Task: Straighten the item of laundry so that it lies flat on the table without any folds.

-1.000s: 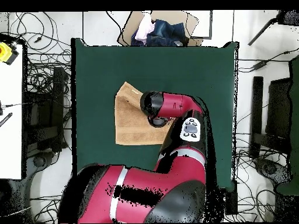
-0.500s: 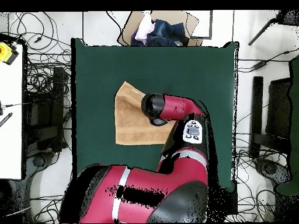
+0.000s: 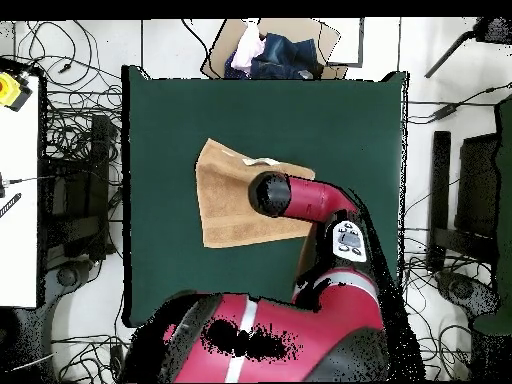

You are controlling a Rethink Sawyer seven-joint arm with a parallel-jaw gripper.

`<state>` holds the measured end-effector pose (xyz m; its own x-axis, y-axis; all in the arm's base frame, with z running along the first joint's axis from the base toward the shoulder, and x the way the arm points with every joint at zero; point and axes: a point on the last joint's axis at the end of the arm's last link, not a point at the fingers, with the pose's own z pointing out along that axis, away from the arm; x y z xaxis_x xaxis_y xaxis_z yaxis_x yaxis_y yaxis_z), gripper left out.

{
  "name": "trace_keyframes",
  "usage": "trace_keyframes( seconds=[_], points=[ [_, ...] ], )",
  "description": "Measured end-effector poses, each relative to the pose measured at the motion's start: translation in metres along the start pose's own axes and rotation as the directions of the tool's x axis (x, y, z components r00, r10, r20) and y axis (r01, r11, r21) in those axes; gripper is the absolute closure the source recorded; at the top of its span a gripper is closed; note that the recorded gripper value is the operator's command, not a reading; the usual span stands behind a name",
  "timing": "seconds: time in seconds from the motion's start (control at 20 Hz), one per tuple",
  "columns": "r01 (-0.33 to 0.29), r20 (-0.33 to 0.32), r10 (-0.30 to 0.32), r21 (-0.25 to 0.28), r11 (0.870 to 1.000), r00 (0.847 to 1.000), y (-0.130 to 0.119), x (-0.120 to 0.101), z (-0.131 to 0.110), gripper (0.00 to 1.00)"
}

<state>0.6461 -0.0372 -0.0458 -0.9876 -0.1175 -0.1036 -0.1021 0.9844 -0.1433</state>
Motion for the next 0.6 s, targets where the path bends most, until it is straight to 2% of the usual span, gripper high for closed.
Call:
trace_keyframes(
  seconds=[0.15, 0.25, 0.35, 0.4, 0.6],
  points=[
    [-0.002, 0.144, -0.002, 0.028, 1.000, 0.990, -0.008, -0.015, -0.009, 1.00],
    [-0.001, 0.279, -0.015, 0.058, 0.998, 0.960, -0.016, -0.030, -0.021, 1.00],
    [-0.001, 0.353, -0.026, 0.074, 0.997, 0.935, -0.021, -0.040, -0.031, 1.00],
    [-0.002, 0.419, -0.035, 0.088, 0.996, 0.907, -0.026, -0.051, -0.041, 1.00],
    [-0.002, 0.498, -0.050, 0.104, 0.995, 0.866, -0.032, -0.068, -0.059, 1.00]
  ],
)
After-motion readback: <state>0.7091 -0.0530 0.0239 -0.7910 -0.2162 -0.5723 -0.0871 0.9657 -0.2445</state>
